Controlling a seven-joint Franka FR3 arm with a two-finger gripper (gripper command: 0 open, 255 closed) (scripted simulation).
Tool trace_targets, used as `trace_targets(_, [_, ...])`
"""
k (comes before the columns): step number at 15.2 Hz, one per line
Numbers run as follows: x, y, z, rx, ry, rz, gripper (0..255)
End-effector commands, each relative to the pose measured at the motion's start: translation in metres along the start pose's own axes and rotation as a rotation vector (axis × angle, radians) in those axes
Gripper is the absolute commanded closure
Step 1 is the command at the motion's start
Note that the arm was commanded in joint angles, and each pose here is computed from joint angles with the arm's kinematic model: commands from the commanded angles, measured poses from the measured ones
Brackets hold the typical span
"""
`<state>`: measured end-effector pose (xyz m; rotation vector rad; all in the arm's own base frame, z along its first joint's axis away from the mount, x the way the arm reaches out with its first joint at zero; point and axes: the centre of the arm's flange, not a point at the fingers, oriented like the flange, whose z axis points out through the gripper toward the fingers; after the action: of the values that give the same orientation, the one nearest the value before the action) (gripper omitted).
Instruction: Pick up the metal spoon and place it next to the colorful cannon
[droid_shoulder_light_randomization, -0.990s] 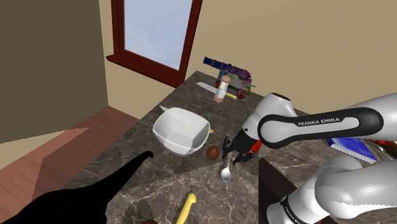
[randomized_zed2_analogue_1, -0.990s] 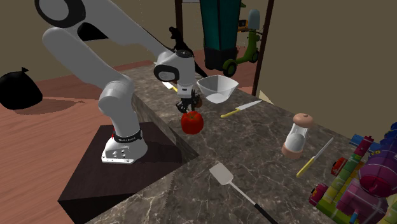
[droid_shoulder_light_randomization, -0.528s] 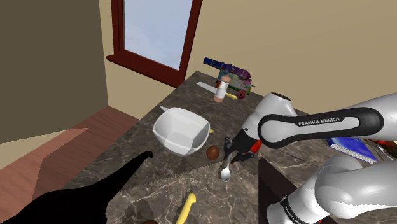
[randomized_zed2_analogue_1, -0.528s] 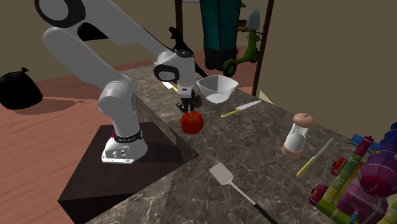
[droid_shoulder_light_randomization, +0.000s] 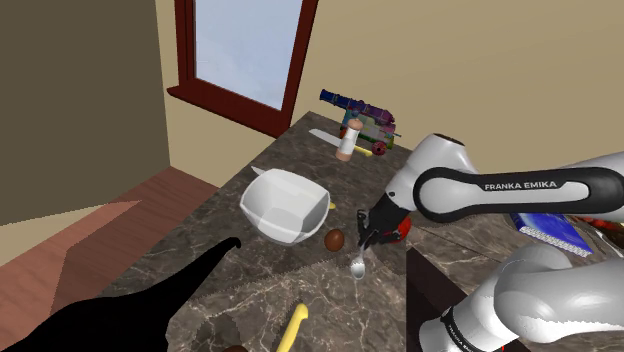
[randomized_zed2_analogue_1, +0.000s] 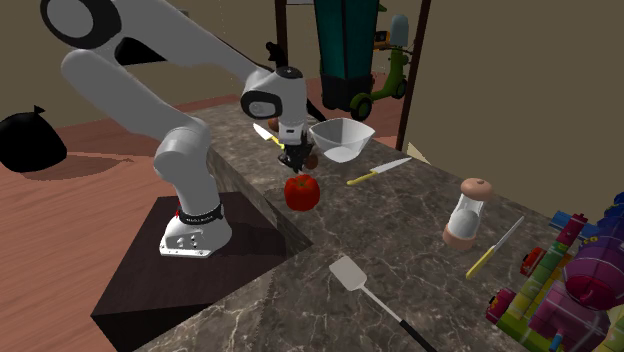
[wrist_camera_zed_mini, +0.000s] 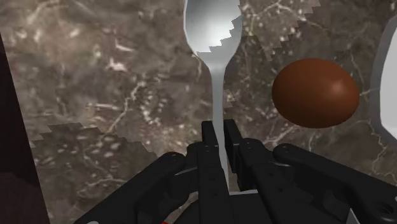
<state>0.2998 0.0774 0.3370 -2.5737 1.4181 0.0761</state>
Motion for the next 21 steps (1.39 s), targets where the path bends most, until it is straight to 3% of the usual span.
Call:
trace_targets(1, [-0.003, 0.000, -0.011, -0.001, 0.000, 0.000, 255])
trace_targets(21, [-0.018, -0.016, -0.114, -0.001, 0.000, 0.000, 255])
